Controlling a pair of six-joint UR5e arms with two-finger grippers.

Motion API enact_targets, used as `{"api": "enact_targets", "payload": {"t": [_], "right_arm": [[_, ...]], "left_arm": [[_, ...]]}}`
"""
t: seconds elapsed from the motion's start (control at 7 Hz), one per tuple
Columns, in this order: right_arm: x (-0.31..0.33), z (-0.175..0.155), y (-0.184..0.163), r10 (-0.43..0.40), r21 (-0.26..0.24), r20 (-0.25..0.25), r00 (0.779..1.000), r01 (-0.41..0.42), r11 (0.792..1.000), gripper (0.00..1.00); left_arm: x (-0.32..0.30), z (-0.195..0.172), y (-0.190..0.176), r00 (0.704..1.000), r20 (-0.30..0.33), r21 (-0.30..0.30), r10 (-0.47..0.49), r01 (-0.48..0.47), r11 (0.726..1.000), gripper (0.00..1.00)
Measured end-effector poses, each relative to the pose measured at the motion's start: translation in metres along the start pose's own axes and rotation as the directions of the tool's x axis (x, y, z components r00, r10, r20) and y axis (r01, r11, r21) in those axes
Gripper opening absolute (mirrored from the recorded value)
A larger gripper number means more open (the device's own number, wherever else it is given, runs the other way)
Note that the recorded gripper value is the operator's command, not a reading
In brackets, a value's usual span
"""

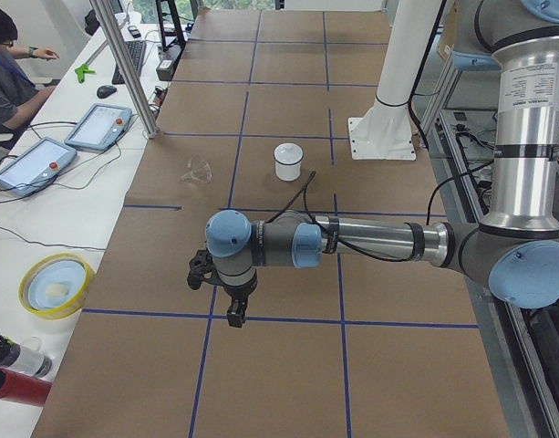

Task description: Remove funnel from cup

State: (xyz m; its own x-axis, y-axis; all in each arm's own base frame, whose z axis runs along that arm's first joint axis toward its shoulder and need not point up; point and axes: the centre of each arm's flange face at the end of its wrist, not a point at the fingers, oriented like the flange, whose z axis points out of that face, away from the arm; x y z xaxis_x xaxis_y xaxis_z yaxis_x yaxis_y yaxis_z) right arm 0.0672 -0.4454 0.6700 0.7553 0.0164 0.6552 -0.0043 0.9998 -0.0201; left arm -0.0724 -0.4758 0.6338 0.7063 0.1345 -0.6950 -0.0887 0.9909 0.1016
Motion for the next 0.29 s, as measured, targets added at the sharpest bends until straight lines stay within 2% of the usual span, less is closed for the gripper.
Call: {"api": "enact_targets", "payload": {"t": [0.29], "right_arm": [[0.0, 0.0, 0.0, 0.0, 0.0, 0.0, 1.0, 0.0, 1.0, 1.0]], "left_arm": [[-0.001, 0.0018, 0.0046, 1.0, -0.001, -0.004, -0.003, 0.003, 1.0, 1.0]]}}
